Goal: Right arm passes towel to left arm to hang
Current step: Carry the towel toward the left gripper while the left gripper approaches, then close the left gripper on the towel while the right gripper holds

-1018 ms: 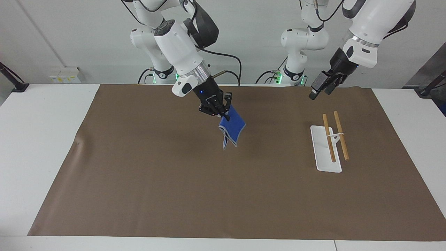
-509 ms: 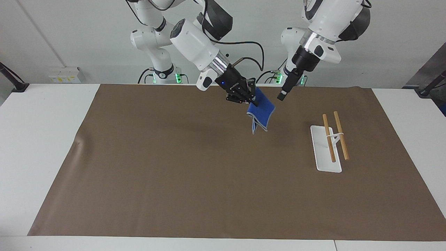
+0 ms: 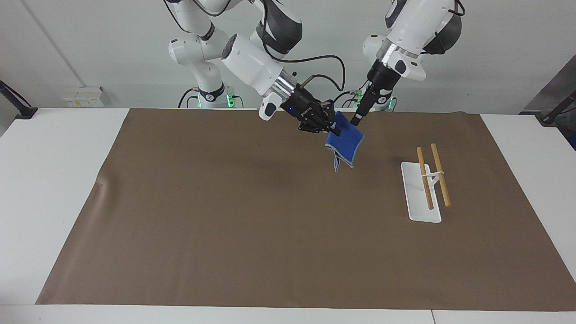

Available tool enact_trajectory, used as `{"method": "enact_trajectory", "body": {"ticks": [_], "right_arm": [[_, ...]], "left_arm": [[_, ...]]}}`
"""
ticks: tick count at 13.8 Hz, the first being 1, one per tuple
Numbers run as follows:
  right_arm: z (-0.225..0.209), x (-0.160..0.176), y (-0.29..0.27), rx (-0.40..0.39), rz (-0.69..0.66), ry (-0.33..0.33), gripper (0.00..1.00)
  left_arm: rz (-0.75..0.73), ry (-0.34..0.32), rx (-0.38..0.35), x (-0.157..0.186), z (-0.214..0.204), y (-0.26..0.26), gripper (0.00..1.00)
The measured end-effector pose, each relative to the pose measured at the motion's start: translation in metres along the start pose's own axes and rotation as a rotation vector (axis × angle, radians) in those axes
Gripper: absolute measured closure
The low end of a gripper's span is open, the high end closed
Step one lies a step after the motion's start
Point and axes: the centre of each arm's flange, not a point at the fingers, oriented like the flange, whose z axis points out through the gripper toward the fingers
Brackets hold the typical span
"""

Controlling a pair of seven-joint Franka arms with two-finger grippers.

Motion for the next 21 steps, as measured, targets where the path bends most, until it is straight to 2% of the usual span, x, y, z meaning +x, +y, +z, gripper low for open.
{"method": "enact_trajectory", "body": {"ticks": [4, 10, 13, 20, 21], "right_arm": [[-0.006, 0.000, 0.000, 0.008, -0.044, 0.010, 0.96], [-0.032, 0.006, -0.007, 0.134, 0.070, 0.038, 0.96], [-0.035, 0.005, -0.007, 0.137, 0.072, 0.039, 0.96], [-0.033, 0.004, -0.003, 0.130, 0.075, 0.037, 0.96], [-0.033, 0.004, -0.003, 0.129, 0.076, 0.036, 0.96]], "left_arm": [[-0.111, -0.002, -0.075, 0.010, 0.012, -0.009, 0.00], [-0.210, -0.002, -0.215, -0.008, 0.022, -0.025, 0.00], [-0.223, 0.007, -0.294, -0.005, 0.013, -0.020, 0.00], [-0.234, 0.021, -0.388, 0.003, 0.003, -0.012, 0.00], [-0.234, 0.024, -0.400, 0.004, 0.003, -0.011, 0.03]]}}
